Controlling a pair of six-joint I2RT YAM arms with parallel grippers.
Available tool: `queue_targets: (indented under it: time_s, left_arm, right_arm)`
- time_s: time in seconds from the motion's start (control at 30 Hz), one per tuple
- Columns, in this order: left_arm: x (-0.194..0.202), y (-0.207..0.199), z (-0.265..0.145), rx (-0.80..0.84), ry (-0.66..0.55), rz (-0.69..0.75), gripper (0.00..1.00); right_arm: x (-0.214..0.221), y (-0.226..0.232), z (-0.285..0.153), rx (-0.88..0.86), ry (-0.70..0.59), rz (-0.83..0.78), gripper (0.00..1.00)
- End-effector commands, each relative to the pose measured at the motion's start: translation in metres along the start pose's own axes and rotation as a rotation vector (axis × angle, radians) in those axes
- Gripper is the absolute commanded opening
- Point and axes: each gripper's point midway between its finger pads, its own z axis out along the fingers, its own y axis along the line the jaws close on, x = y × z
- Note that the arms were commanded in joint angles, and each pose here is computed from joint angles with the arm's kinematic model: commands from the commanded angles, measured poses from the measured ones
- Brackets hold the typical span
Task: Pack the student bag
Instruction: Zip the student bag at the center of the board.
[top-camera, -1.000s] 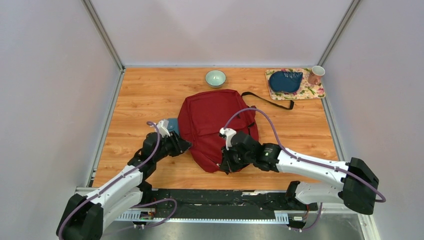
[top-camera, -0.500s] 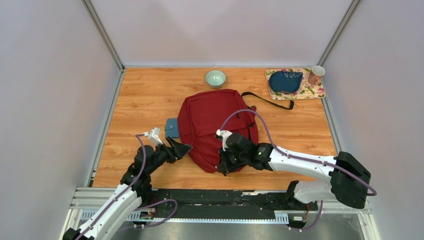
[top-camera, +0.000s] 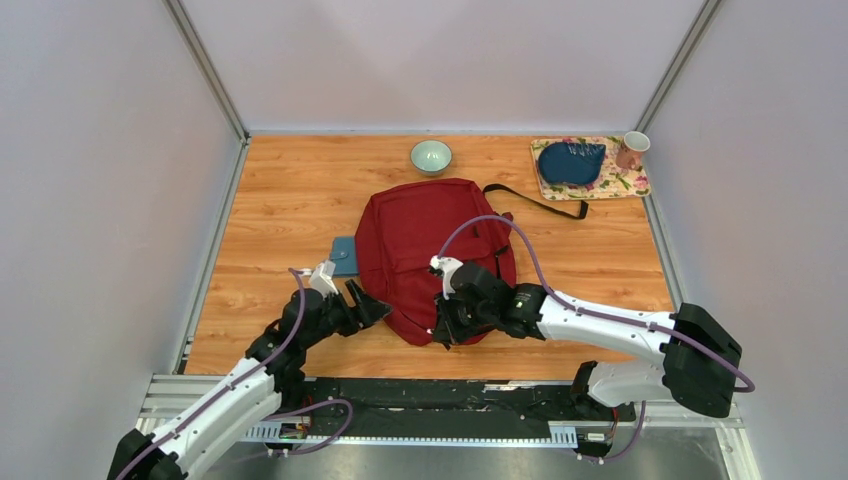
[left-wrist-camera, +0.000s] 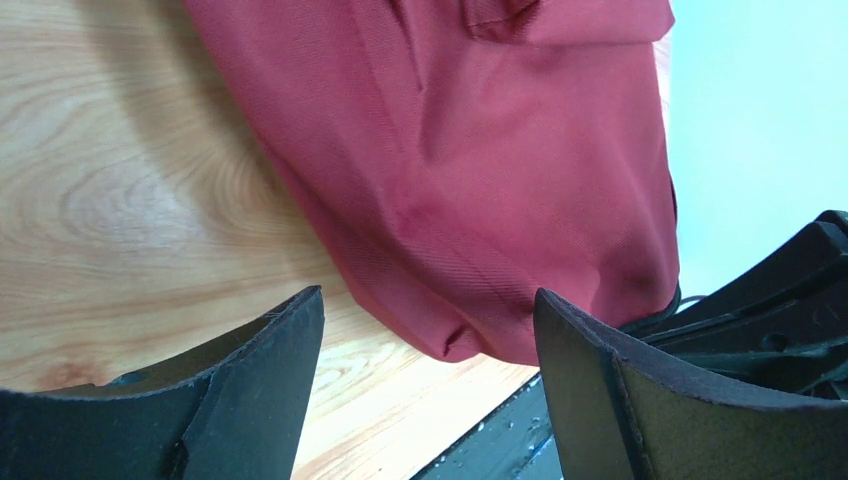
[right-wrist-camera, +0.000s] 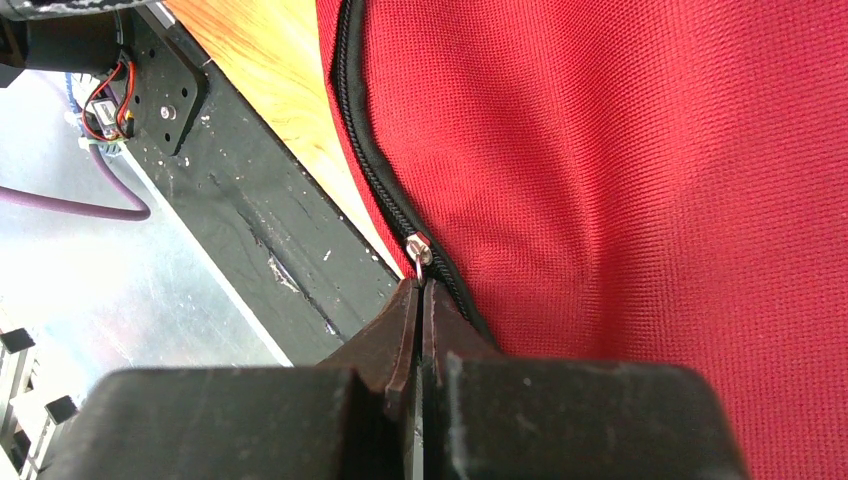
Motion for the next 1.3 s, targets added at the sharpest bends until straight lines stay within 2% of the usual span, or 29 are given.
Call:
queue_targets:
  time_s: [0.0, 0.4, 0.73, 0.77, 0.8, 0.87, 0.9, 1.0, 1.17, 1.27]
  left_arm:
    - [-0.016, -0.027, 0.000, 0.040, -0.047, 0.017, 0.84]
    - [0.001, -0.053, 0.006, 0.042, -0.010, 0.112, 0.84]
    - [0.009, -0.078, 0.024, 0.112, 0.006, 0.112, 0.82]
    - [0.011, -0.077, 0.026, 0.108, 0.011, 0.116, 0.78]
    - [0.010, -0.077, 0.027, 0.107, 0.003, 0.117, 0.64]
    - [0.011, -0.073, 0.027, 0.094, -0.001, 0.125, 0.46]
    - [0.007, -0.069, 0.027, 0.076, -0.022, 0.127, 0.26]
    - [-0.002, -0.051, 0.021, 0.011, -0.085, 0.133, 0.00]
    - [-0.021, -0.007, -0.002, -0.141, -0.209, 0.182, 0.00]
    - [-0.026, 0.002, -0.008, -0.161, -0.249, 0.181, 0.00]
  right_arm:
    - [-0.025, 0.013, -0.009, -0.025, -0.089, -0.028, 0.00]
    - [-0.027, 0.016, -0.013, -0.034, -0.098, -0.041, 0.00]
    - [-0.021, 0.020, -0.011, -0.067, -0.068, -0.043, 0.00]
    - [-0.020, 0.021, -0.011, -0.074, -0.064, -0.043, 0.00]
    - [-0.019, 0.021, -0.011, -0.074, -0.061, -0.044, 0.00]
    - [-0.019, 0.020, -0.012, -0.070, -0.063, -0.046, 0.00]
    - [-0.017, 0.018, -0.012, -0.063, -0.059, -0.044, 0.00]
    - [-0.014, 0.012, -0.015, -0.036, -0.061, -0.047, 0.00]
    - [-0.005, 0.001, -0.024, -0.003, -0.060, -0.068, 0.00]
    - [-0.002, -0.004, -0.028, 0.014, -0.059, -0.071, 0.00]
